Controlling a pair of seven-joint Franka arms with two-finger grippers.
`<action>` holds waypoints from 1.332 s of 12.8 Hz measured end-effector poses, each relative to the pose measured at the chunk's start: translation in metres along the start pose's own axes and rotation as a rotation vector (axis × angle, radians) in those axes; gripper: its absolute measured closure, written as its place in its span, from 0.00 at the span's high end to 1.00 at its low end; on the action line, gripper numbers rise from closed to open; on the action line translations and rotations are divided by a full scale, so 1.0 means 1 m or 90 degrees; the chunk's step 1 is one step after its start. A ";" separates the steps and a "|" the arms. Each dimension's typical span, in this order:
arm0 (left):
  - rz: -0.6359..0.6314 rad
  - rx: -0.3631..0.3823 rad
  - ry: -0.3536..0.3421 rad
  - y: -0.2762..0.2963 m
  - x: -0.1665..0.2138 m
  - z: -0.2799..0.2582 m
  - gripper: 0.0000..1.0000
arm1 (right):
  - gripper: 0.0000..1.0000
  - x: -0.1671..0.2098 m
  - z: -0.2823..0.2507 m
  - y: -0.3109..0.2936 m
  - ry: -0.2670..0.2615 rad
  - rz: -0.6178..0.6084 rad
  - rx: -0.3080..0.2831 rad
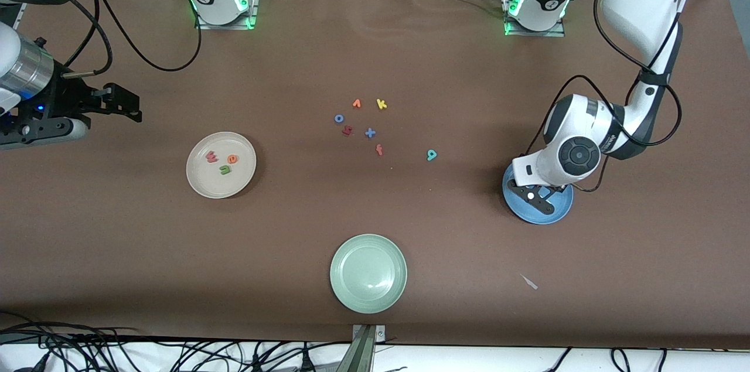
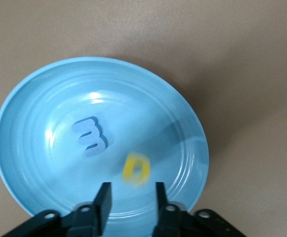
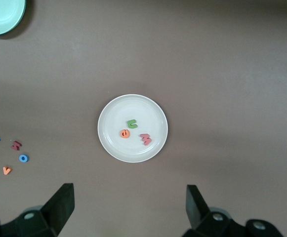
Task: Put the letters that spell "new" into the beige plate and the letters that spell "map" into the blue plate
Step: 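Move the left gripper back over the teal letter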
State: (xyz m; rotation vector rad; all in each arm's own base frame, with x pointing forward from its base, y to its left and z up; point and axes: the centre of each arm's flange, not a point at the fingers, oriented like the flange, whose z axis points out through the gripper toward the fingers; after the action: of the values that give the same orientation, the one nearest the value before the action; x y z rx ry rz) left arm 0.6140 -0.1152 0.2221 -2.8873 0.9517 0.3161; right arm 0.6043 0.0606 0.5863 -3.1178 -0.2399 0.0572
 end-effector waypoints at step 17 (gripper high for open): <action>-0.140 -0.034 0.052 0.253 0.079 0.013 0.91 | 1.00 0.000 0.000 0.001 0.000 0.001 0.000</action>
State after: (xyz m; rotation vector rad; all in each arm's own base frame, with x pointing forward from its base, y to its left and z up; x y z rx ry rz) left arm 0.5226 -0.3621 0.1878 -3.0374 0.6343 0.2109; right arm 0.6044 0.0599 0.5861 -3.1181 -0.2379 0.0577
